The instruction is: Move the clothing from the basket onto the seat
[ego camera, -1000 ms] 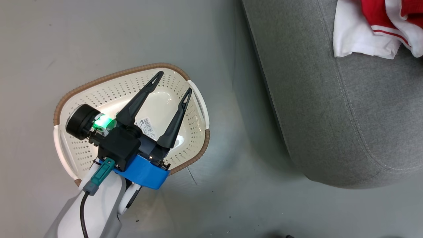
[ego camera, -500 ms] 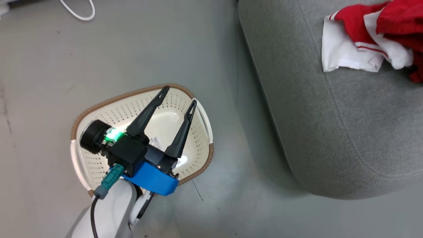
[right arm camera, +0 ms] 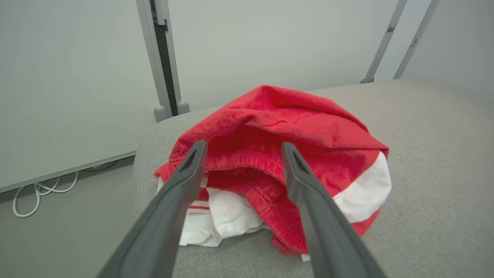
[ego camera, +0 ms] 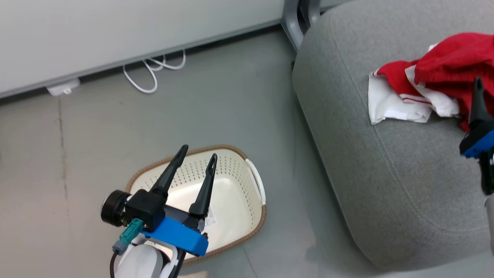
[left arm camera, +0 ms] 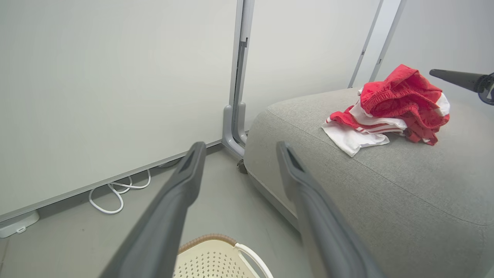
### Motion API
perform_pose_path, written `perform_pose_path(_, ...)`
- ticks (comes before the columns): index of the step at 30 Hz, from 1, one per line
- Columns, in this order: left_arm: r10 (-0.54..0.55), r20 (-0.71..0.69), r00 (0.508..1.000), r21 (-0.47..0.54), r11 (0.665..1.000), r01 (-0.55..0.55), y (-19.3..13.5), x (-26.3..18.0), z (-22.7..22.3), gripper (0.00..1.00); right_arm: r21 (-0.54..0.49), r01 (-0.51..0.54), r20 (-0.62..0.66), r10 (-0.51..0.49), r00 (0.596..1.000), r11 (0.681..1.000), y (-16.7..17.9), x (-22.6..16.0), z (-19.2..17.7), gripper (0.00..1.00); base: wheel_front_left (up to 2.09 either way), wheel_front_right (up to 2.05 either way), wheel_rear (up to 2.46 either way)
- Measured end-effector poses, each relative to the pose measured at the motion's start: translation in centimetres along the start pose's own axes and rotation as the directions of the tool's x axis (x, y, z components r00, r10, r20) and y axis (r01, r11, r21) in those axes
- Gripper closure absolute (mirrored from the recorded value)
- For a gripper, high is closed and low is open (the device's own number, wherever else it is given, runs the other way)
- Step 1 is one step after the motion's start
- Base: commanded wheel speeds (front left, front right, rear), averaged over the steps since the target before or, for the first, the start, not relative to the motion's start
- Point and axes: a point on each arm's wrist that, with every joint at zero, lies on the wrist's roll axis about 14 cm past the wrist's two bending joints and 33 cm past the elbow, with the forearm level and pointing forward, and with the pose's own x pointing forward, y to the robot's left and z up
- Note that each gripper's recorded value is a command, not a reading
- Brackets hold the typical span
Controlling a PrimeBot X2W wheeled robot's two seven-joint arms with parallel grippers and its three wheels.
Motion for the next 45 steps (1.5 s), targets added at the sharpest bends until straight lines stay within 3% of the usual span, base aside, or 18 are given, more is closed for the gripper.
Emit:
perform_pose_path(9,0.133,0.054,0.99,0.027,0.991,-0.134,1.4,-4.5,2.8,0.0,0.027,-0.156,0.037,0.155,0.987,0.987,4.4,-4.3,-0.4,0.0,0.0,0.0,0.0)
perform_pose_path(23,0.327,0.077,0.942,0.01,0.944,-0.328,4.3,-10.7,3.6,0.0,0.027,-0.36,0.117,0.355,0.928,0.933,11.7,-10.6,0.6,0.0,0.0,0.0,0.0)
perform_pose_path(31,0.415,0.095,0.905,-0.011,0.909,-0.416,6.2,-13.0,3.9,0.0,0.054,-0.425,0.119,0.417,0.901,0.904,15.0,-13.6,0.4,0.0,0.0,0.0,0.0)
perform_pose_path(45,0.513,0.065,0.856,-0.044,0.858,-0.511,8.0,-15.9,2.6,0.0,0.066,-0.488,0.112,0.479,0.871,0.871,17.7,-15.8,0.1,0.0,0.0,0.0,0.0)
